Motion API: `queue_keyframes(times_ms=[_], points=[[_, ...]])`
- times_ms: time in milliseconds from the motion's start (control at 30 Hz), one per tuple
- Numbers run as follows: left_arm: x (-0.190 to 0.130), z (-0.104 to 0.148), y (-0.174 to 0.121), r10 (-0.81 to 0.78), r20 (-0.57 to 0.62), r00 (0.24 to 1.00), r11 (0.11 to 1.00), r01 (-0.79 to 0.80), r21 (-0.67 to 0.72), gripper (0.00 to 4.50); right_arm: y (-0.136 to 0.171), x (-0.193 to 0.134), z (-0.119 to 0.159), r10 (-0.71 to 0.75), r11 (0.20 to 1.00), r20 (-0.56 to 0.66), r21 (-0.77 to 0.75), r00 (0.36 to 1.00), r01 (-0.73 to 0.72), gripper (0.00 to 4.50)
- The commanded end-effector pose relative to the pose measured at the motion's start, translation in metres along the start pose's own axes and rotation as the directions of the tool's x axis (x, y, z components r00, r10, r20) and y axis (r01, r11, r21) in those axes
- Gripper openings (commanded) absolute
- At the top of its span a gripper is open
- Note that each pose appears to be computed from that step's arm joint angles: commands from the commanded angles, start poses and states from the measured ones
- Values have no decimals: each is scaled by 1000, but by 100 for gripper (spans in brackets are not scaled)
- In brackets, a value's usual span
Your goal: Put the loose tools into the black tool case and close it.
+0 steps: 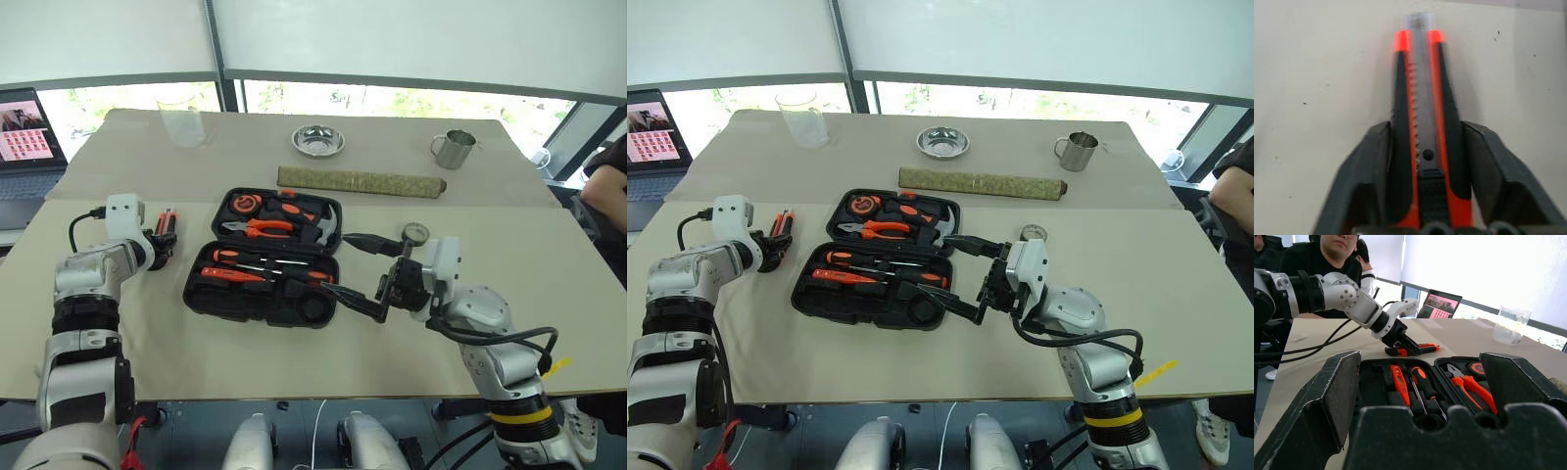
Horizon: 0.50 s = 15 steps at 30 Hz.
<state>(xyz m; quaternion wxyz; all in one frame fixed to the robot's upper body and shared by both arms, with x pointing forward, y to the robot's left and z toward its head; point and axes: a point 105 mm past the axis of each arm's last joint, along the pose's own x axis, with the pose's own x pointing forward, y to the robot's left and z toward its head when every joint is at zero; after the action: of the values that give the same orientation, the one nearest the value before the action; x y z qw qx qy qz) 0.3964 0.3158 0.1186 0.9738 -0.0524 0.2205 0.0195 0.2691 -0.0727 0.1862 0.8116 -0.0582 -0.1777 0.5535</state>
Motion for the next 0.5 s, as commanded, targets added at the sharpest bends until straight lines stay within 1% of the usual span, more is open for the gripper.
queue_keyframes(times_ms=[33,67,100,133,167,200,267,333,367,400,433,500], points=[[-19,27,12,-88,137,987,996,86,19,170,3,-5,14,14,998,12,-65,1000,-13,450],[-26,36,9,-153,185,971,987,142,70,170,4,-6,15,20,997,6,-70,1000,-19,450],[-36,48,0,-264,243,933,958,225,178,170,6,-8,17,36,996,-1,-76,999,-36,450],[-48,55,-11,-390,270,880,905,313,286,170,9,-10,20,59,994,-5,-94,998,-59,450],[-65,60,-27,-546,271,793,804,405,436,170,12,-12,23,91,989,-23,-116,996,-93,450],[-80,58,-41,-676,226,701,682,479,552,170,16,-14,24,118,986,-39,-114,992,-122,450],[-95,44,-52,-786,64,615,485,550,680,170,20,-18,23,155,982,-96,-92,983,-164,450],[-106,23,-63,-834,-137,535,279,622,732,170,22,-22,21,179,980,-147,-60,973,-190,450],[-113,14,-71,-853,-229,470,163,655,737,170,23,-24,20,185,980,-168,-42,968,-194,450],[-119,7,-77,-857,-296,422,82,678,730,170,23,-25,19,188,980,-183,-27,965,-196,450],[-122,2,-82,-854,-343,390,27,692,721,170,23,-27,19,188,981,-195,-19,963,-195,450],[-124,-8,-88,-827,-432,360,-60,708,704,170,22,-29,17,184,982,-219,-3,958,-189,450]])
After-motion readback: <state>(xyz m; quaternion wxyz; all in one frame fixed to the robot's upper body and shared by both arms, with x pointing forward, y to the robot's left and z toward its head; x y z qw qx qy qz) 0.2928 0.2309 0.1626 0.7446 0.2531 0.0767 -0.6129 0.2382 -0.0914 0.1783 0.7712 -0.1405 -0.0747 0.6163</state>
